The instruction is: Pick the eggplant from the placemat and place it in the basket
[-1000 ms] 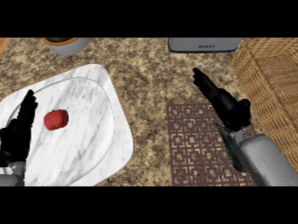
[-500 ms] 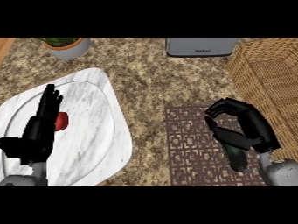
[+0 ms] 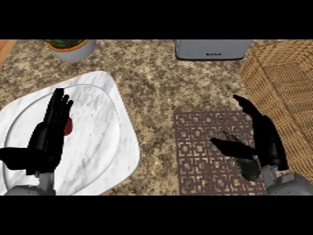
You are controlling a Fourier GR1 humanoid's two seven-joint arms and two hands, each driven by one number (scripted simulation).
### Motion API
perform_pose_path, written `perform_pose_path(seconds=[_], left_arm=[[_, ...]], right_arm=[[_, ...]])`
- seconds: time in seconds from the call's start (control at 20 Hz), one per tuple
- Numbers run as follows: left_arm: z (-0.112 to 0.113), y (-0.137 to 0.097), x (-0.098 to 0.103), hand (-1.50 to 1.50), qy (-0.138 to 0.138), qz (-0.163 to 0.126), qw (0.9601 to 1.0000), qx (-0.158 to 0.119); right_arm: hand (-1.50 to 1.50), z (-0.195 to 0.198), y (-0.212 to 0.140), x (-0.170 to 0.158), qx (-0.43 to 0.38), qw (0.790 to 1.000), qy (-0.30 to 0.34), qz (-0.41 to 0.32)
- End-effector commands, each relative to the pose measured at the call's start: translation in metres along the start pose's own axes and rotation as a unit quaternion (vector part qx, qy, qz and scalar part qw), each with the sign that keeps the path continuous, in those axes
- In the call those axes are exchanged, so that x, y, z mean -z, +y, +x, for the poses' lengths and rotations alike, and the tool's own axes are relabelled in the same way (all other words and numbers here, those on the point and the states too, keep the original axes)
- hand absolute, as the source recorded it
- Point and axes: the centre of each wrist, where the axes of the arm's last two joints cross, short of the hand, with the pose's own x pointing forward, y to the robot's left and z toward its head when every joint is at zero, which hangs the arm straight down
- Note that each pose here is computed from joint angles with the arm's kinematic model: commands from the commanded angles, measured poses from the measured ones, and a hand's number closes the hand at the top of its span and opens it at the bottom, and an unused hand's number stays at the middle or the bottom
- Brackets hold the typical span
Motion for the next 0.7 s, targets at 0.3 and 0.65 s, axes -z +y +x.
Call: perform_pose_path(seconds=[0.3,0.65], left_arm=[[0.005,-0.004,-0.004,0.0,-0.005,-0.009,1.0,-0.001],[0.001,-0.012,-0.004,0.0,0.003,-0.009,0.9999,-0.01]], right_arm=[[-1.5,0.059,-0.072,0.014,-0.299,0.94,0.164,0.023],[-1.5,0.123,-0.096,0.016,-0.293,0.924,0.196,0.149]])
